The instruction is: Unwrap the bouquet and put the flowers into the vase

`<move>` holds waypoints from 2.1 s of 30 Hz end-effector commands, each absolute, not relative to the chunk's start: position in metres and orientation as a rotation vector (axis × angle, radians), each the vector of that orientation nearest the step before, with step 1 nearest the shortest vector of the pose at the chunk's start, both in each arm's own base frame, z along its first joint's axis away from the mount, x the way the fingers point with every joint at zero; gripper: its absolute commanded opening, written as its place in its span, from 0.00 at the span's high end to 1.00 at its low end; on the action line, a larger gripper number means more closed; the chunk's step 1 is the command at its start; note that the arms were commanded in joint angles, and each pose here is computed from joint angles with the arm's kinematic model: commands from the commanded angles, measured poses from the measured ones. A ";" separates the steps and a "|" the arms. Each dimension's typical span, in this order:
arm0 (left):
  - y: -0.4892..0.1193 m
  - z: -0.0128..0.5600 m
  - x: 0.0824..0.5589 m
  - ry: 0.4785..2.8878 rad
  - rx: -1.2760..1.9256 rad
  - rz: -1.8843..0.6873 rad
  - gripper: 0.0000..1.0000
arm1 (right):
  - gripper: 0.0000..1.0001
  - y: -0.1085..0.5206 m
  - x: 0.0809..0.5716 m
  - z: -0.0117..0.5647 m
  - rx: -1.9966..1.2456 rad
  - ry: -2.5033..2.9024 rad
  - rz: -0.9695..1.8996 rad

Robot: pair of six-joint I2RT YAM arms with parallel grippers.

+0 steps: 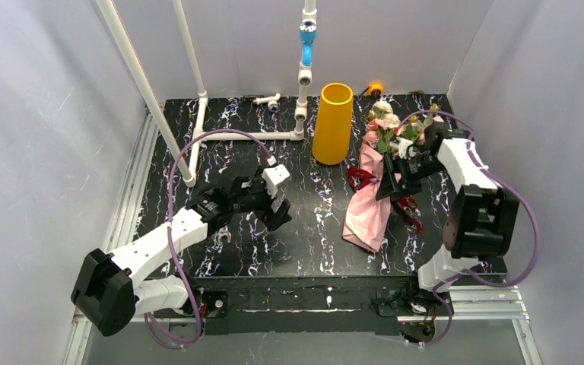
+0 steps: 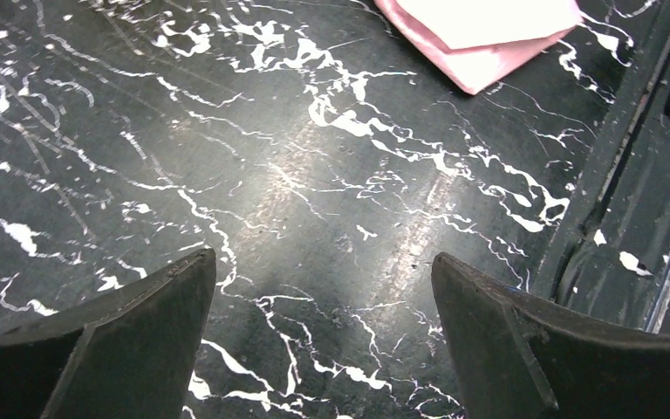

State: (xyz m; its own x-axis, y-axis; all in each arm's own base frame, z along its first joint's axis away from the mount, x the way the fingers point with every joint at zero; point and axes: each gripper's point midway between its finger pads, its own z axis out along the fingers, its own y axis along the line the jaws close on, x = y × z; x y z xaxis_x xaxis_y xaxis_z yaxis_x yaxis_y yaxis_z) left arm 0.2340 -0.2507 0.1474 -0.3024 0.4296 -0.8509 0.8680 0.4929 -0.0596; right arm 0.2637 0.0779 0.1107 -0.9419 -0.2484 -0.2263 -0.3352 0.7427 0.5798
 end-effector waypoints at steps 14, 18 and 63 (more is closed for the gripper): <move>-0.418 0.130 0.225 2.016 1.039 -0.787 0.18 | 0.20 -0.020 0.346 0.180 -0.312 2.538 0.579; -0.459 0.117 0.234 2.050 0.976 -0.757 0.18 | 0.20 -0.026 0.341 0.184 -0.309 2.537 0.544; -0.283 0.120 0.174 1.922 1.441 -0.938 0.78 | 0.28 0.098 0.227 0.207 -0.759 2.382 1.058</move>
